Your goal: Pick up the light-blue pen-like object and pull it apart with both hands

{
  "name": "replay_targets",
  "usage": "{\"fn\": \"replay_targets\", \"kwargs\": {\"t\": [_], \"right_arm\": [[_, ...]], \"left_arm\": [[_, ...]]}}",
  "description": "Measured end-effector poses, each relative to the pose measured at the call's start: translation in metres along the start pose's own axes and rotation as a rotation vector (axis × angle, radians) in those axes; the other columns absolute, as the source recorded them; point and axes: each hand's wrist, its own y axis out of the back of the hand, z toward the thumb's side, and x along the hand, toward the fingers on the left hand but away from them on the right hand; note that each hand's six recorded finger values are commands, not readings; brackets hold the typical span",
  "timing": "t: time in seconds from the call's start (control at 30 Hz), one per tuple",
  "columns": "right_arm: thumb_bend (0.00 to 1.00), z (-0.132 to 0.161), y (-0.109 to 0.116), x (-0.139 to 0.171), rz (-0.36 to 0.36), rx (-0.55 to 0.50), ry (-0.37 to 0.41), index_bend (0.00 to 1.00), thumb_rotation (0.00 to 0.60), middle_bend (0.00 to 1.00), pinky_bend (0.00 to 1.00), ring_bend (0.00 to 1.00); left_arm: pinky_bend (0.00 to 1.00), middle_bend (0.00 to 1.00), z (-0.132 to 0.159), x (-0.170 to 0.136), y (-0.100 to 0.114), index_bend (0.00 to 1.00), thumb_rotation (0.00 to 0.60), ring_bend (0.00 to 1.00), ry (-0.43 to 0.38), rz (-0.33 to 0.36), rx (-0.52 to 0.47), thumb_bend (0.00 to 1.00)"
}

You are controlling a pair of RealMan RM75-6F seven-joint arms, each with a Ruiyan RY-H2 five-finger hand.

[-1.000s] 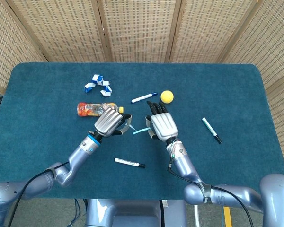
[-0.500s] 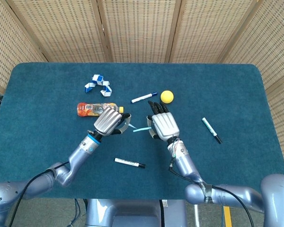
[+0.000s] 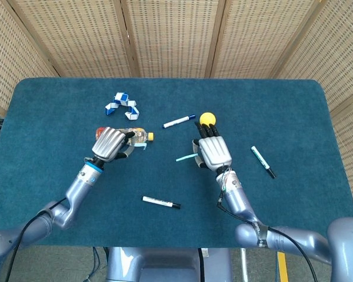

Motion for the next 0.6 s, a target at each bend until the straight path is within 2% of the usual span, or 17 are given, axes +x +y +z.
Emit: {"fn": "replay_targets", "kwargs": {"t": [0.03, 0.07, 0.1, 0.13, 0.17, 0.2, 0.23, 0.27, 0.3, 0.43, 0.6], "right_arm": [[0.56, -0.002, 0.0, -0.001, 0.0, 0.001, -0.005, 0.63, 0.6, 0.02, 0.0, 0.0], [0.5, -0.005, -0.001, -0.001, 0.001, 0.002, -0.009, 0.6, 0.6, 0.02, 0.0, 0.0], [0.34, -0.008, -0.001, -0.002, 0.002, 0.002, -0.016, 0.52, 0.6, 0.02, 0.0, 0.0], [0.23, -0.01, -0.002, -0.003, 0.003, 0.001, -0.021, 0.43, 0.6, 0.01, 0.0, 0.0], [0.07, -0.012, -0.003, -0.004, 0.003, 0.0, -0.026, 0.28, 0.6, 0.01, 0.0, 0.0], [0.0, -0.015, -0.003, -0.005, 0.003, -0.004, -0.032, 0.14, 0.6, 0.0, 0.0, 0.0], [0.0, -0.017, -0.004, -0.005, 0.004, -0.009, -0.037, 0.08, 0.6, 0.0, 0.0, 0.0], [0.0, -0.019, -0.004, -0.005, 0.007, -0.016, -0.04, 0.02, 0.6, 0.0, 0.0, 0.0], [0.0, -0.021, -0.005, -0.006, 0.012, -0.026, -0.042, 0.0, 0.6, 0.0, 0.0, 0.0], [0.0, -0.028, 0.002, -0.004, 0.015, -0.063, -0.045, 0.0, 0.6, 0.0, 0.0, 0.0], [0.0, -0.037, 0.017, 0.005, -0.033, -0.082, -0.023, 0.0, 0.6, 0.0, 0.0, 0.0]], "left_arm": [[0.92, 0.88, -0.008, -0.004, 0.001, 0.73, 0.6, 0.96, 0.012, 0.0, 0.008, 0.52], [0.85, 0.73, -0.014, -0.006, 0.003, 0.64, 0.6, 0.84, 0.018, 0.0, 0.013, 0.35], [0.76, 0.58, -0.018, -0.009, 0.004, 0.55, 0.6, 0.71, 0.021, -0.001, 0.016, 0.22], [0.63, 0.37, -0.025, -0.013, 0.005, 0.41, 0.6, 0.51, 0.021, -0.004, 0.024, 0.09], [0.48, 0.16, -0.029, -0.017, 0.006, 0.25, 0.6, 0.3, 0.019, -0.01, 0.036, 0.02], [0.39, 0.07, -0.032, -0.019, 0.006, 0.17, 0.6, 0.19, 0.017, -0.02, 0.049, 0.0], [0.3, 0.01, -0.035, -0.021, 0.006, 0.08, 0.6, 0.09, 0.017, -0.031, 0.064, 0.0], [0.24, 0.0, -0.04, -0.023, 0.006, 0.04, 0.6, 0.03, 0.021, -0.045, 0.093, 0.0], [0.21, 0.0, -0.043, -0.026, 0.007, 0.02, 0.6, 0.01, 0.025, -0.053, 0.12, 0.0], [0.11, 0.0, -0.052, -0.039, 0.018, 0.0, 0.6, 0.0, 0.043, -0.063, 0.222, 0.0], [0.02, 0.0, -0.062, -0.065, 0.041, 0.0, 0.6, 0.0, 0.117, -0.046, 0.231, 0.0]]}}
